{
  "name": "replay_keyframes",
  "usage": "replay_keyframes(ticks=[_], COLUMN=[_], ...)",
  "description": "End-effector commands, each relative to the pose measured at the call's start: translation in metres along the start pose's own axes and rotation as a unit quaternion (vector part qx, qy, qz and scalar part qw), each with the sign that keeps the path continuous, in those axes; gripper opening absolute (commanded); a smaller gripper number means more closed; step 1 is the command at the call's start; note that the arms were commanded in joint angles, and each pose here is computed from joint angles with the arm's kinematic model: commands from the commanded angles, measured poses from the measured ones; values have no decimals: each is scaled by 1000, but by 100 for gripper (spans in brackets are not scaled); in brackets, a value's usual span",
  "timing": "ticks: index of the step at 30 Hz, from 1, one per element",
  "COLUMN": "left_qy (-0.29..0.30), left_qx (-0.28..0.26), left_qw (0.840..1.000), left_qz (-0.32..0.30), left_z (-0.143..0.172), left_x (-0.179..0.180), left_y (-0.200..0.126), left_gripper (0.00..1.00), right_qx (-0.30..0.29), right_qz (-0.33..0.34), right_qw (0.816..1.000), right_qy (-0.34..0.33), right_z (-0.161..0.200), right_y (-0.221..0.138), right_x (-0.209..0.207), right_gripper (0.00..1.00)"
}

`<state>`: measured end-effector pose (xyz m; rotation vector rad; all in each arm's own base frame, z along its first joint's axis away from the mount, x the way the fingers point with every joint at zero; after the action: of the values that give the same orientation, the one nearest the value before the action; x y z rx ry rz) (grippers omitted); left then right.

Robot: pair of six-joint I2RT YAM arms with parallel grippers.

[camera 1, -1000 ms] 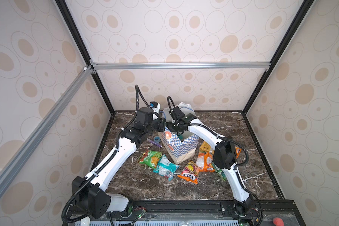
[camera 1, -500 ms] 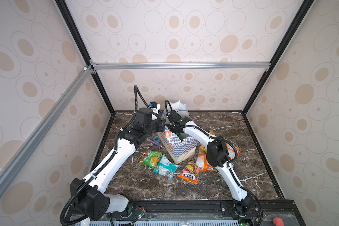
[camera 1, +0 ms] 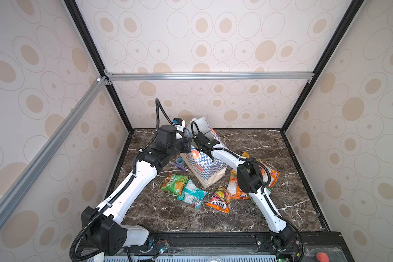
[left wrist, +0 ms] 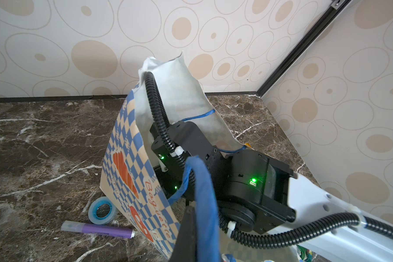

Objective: Take the snacks out of the paper bag
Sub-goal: Pick up the snack from the paper bag.

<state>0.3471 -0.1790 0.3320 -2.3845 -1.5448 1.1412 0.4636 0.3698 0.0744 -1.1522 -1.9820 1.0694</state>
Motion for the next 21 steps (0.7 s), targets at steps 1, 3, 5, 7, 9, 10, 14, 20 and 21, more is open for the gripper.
replay_keyframes(ticks=[1,3,5,7,9,10,14,20,21], left_qy=[5,5,5,5,4,4,3,4,4], left_qx=[-6,-7,-7,-4,-2,-2,1,-3,-1], left_qw=[1000,1000,1000,1000,1000,1000,1000,1000,1000], left_qz=[-2,-2,-2,-1,0,1,2,-1,-3], left_z=[-3,-2,-2,-1,0,0,0,-1,0], left_x=[1,1,1,2,2,2,2,2,3], left_y=[-6,-6,-5,-4,-2,-2,1,0,1], left_gripper=[0,0,0,0,0,0,0,0,0], right_qx=[126,134,139,147,159,163,189,222,218], right_qz=[-20,-25,-24,-23,-26,-27,-6,12,12], right_qw=[992,991,990,989,987,986,981,974,975], right_qy=[11,6,-1,-10,-23,-31,-42,-38,-38], right_z=[61,64,66,69,73,75,89,108,106], right_y=[11,3,-3,-7,-7,-6,9,22,21], right_x=[6,9,11,12,15,16,9,2,3], right_gripper=[79,77,76,84,96,99,96,62,58])
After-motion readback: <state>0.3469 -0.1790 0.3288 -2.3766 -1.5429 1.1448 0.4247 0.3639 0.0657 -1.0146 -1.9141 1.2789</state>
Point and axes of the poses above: each gripper's point midway between its finger pads, its own y axis out along the fingers, its own x axis along the line the jaws close on, z = x × y, the point moved 4 cm from there along -y, back along the fingers, and after that the axes turned 15 degrees about -y, right-handed, at the moved point
